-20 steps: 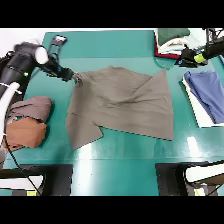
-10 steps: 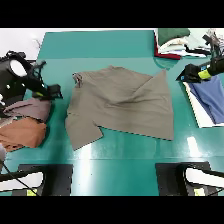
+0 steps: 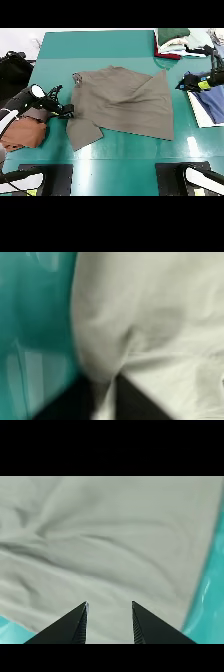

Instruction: Fold the shirts.

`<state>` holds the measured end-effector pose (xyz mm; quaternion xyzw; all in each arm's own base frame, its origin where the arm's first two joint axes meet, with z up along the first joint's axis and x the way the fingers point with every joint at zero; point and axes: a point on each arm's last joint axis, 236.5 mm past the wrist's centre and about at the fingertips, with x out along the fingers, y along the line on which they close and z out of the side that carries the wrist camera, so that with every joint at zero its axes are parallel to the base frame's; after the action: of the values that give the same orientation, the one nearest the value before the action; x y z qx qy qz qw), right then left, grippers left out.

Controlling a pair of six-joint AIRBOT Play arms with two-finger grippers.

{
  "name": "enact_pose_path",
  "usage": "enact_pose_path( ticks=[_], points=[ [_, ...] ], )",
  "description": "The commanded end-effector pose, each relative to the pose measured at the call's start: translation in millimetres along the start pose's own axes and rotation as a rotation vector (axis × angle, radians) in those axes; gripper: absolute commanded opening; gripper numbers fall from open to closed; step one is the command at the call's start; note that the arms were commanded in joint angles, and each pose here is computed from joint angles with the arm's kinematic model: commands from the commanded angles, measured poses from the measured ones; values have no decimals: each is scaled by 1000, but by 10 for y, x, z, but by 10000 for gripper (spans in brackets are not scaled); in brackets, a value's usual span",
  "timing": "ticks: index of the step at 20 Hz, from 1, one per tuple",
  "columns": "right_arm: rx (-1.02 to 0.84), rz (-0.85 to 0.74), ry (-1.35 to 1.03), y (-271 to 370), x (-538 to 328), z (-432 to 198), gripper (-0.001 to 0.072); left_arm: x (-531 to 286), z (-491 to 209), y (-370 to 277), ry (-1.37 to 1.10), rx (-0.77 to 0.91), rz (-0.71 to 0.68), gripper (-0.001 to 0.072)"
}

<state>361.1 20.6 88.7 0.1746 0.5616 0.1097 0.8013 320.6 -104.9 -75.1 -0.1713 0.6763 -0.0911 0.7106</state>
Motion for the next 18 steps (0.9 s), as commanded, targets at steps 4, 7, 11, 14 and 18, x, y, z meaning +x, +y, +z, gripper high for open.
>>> enact_pose_path(
  ticks=[4, 7, 11, 14, 18],
  points=[
    [182, -198, 202, -934, -162, -790, 329, -355, 152, -137, -135, 71, 7, 26],
    [369, -166, 324, -1212, 157, -1491, 499, -522, 160, -192, -178, 92, 3, 26],
    [516, 50, 442, -957, 667, -2078, 480, -532, 159, -197, -180, 92, 2, 26],
    [540, 166, 448, -652, 959, -2150, 438, -532, 159, -198, -180, 92, 2, 26],
    [425, 137, 460, -460, 1196, -2207, 329, -531, 151, -197, -177, 92, 2, 26]
  ],
)
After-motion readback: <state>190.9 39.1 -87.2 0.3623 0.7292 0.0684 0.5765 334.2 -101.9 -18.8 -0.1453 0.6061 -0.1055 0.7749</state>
